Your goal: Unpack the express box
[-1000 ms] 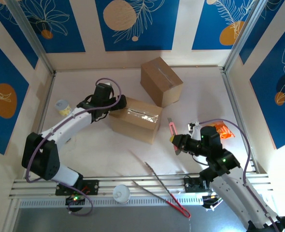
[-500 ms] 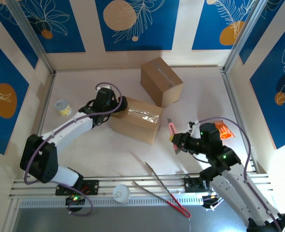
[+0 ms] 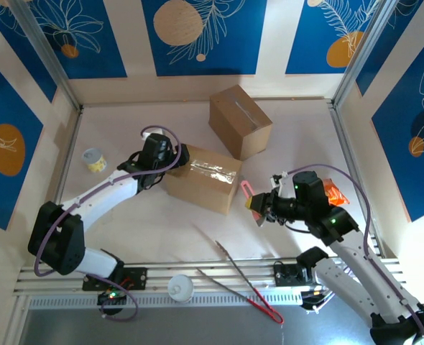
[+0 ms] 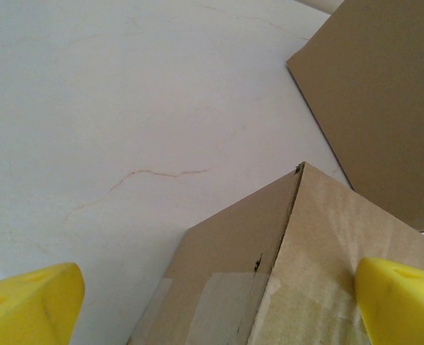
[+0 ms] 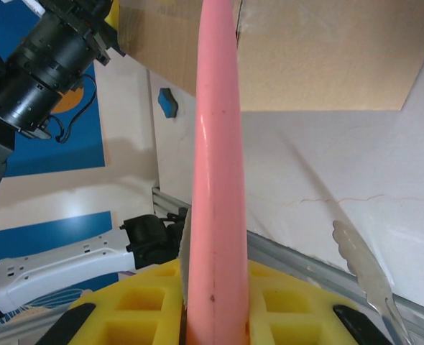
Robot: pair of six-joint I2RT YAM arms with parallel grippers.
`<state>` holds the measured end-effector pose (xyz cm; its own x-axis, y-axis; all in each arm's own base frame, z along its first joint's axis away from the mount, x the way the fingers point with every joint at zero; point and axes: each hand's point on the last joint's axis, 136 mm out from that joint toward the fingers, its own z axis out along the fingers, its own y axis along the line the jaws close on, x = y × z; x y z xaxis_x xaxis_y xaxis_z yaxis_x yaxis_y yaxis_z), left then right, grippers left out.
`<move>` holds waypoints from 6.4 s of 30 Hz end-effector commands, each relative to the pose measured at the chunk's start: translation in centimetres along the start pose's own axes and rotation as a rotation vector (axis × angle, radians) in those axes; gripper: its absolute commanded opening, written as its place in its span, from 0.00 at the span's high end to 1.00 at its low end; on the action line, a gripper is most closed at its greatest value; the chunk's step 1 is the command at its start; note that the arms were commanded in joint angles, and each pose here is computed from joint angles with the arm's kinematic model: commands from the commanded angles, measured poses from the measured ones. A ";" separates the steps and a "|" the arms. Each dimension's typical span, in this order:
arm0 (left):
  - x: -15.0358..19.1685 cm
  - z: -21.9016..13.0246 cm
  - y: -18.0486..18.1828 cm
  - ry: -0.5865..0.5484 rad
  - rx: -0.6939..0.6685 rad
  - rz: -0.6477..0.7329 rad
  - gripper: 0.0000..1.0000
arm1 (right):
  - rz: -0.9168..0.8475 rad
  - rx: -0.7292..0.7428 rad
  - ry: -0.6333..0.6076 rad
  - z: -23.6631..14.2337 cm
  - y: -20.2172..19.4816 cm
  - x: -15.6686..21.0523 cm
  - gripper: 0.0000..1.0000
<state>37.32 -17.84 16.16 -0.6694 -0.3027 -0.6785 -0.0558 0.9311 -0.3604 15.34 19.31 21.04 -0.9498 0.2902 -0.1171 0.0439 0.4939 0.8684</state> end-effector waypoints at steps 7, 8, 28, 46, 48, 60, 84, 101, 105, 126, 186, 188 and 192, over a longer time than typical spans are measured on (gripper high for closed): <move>9.0 0.5 6.2 0.271 -0.210 0.106 0.05 | -0.036 0.016 -0.034 0.9 -0.6 0.1 1.00; 9.1 0.5 6.4 0.270 -0.216 0.106 0.05 | -0.039 0.018 -0.042 0.8 -0.6 0.1 1.00; 11.8 0.4 9.0 0.283 -0.299 0.125 0.05 | -0.015 0.056 -0.092 -0.2 -1.7 0.3 1.00; 12.0 0.4 8.9 0.280 -0.285 0.120 0.05 | -0.052 0.019 -0.062 0.9 -1.0 0.0 1.00; 12.0 0.4 8.8 0.281 -0.285 0.122 0.05 | -0.063 0.017 -0.078 0.7 -0.7 -0.4 1.00; 11.9 0.3 8.9 0.278 -0.288 0.122 0.05 | -0.057 -0.017 -0.101 1.0 -0.1 -1.7 1.00; 11.9 0.5 8.9 0.278 -0.289 0.121 0.05 | -0.018 0.025 -0.081 1.6 -1.6 -1.3 1.00; 12.2 0.7 9.0 0.282 -0.290 0.118 0.05 | -0.007 0.029 -0.074 2.1 -2.1 -1.1 1.00; 12.2 0.7 9.0 0.281 -0.291 0.121 0.05 | -0.005 0.037 -0.075 2.2 -2.3 -1.1 1.00; 12.4 0.9 9.1 0.286 -0.294 0.116 0.05 | 0.021 0.058 -0.032 2.4 -3.2 -0.1 1.00; 13.8 1.8 9.4 0.309 -0.295 0.095 0.05 | 0.043 -0.073 0.139 2.8 -1.5 4.0 1.00; 13.8 1.8 9.5 0.308 -0.298 0.096 0.05 | 0.043 -0.075 0.143 2.8 -1.5 4.1 1.00; 13.9 1.8 9.6 0.309 -0.300 0.096 0.04 | 0.040 -0.085 0.152 2.8 -1.3 4.3 1.00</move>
<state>36.81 -17.67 14.30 -0.5950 -0.3813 -0.7075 -0.0961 0.9077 -0.4084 14.67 21.42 18.48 -0.9535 0.2877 -0.0895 0.0468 0.4347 0.8994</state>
